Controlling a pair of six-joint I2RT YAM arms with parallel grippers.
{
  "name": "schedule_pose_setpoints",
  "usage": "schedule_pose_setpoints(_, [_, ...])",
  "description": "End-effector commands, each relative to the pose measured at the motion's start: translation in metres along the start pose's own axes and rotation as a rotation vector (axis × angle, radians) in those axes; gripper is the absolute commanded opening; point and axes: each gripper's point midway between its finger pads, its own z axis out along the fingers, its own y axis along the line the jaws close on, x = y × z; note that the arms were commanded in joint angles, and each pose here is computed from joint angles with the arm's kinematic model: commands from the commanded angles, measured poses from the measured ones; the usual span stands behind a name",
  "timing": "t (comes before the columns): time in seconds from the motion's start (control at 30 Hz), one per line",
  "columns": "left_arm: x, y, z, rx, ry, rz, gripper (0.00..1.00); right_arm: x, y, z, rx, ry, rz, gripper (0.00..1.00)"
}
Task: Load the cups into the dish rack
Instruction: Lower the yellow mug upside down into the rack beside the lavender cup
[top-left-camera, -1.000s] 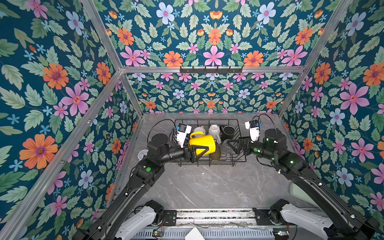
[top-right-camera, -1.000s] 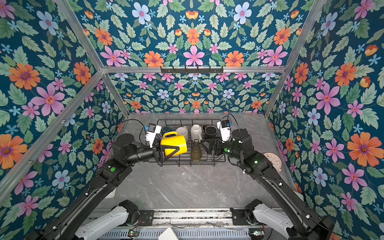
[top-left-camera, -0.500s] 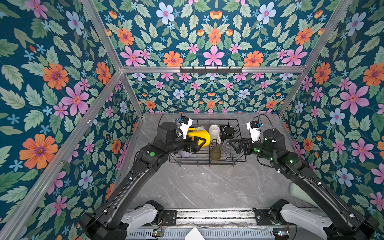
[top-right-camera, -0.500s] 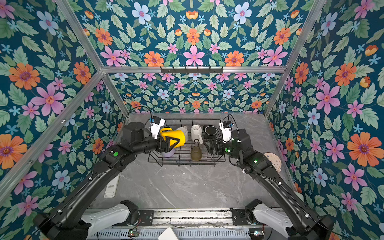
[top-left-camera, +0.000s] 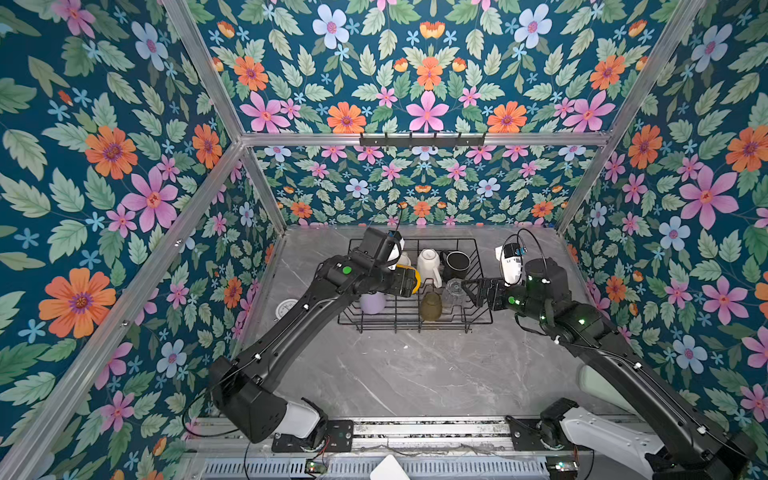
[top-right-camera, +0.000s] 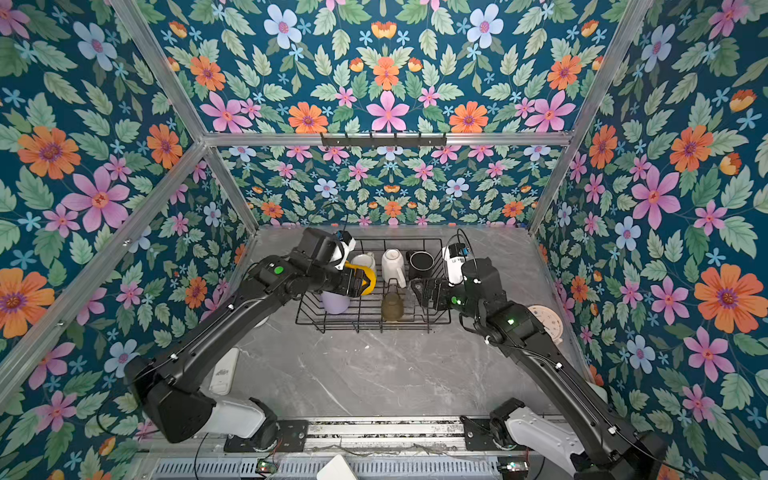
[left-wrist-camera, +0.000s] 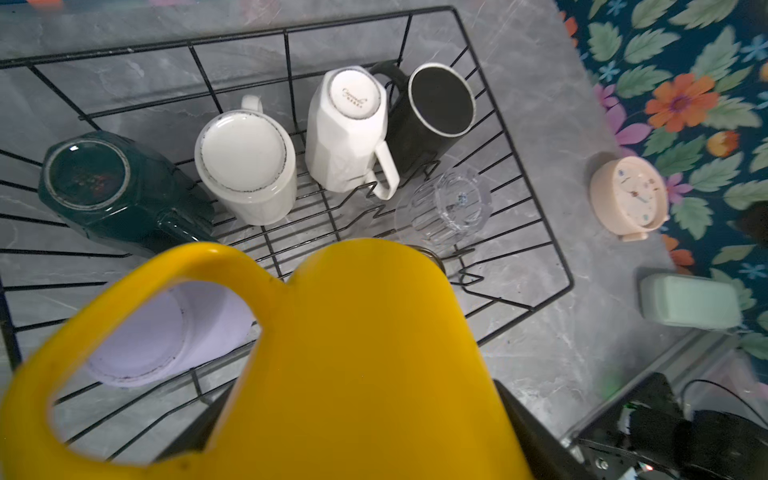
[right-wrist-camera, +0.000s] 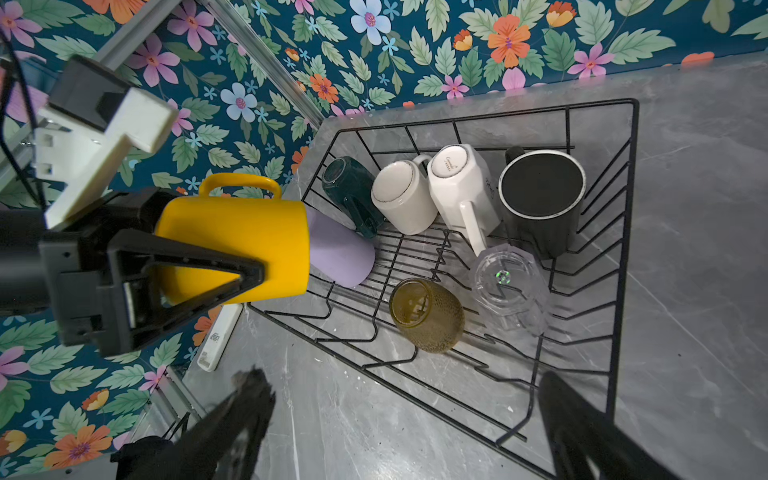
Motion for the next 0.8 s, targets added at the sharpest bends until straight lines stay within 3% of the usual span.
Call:
schedule_pose_setpoints(0.0, [0.007,0.018,0.005,-0.142,0.054,0.050,0.00,-0.001,-0.002,-0.001,0.008,-0.007,0.008,0.99])
schedule_pose_setpoints(0.2, [0.012,0.026,0.022,-0.243,0.124,0.096,0.00,0.001,-0.003,0.000,0.009,-0.002,0.009,0.99])
schedule_pose_setpoints(0.77, [0.027,0.026,0.081,-0.276,0.270,0.162,0.00,0.004,-0.008,-0.002,0.019,-0.001,0.016,0.99])
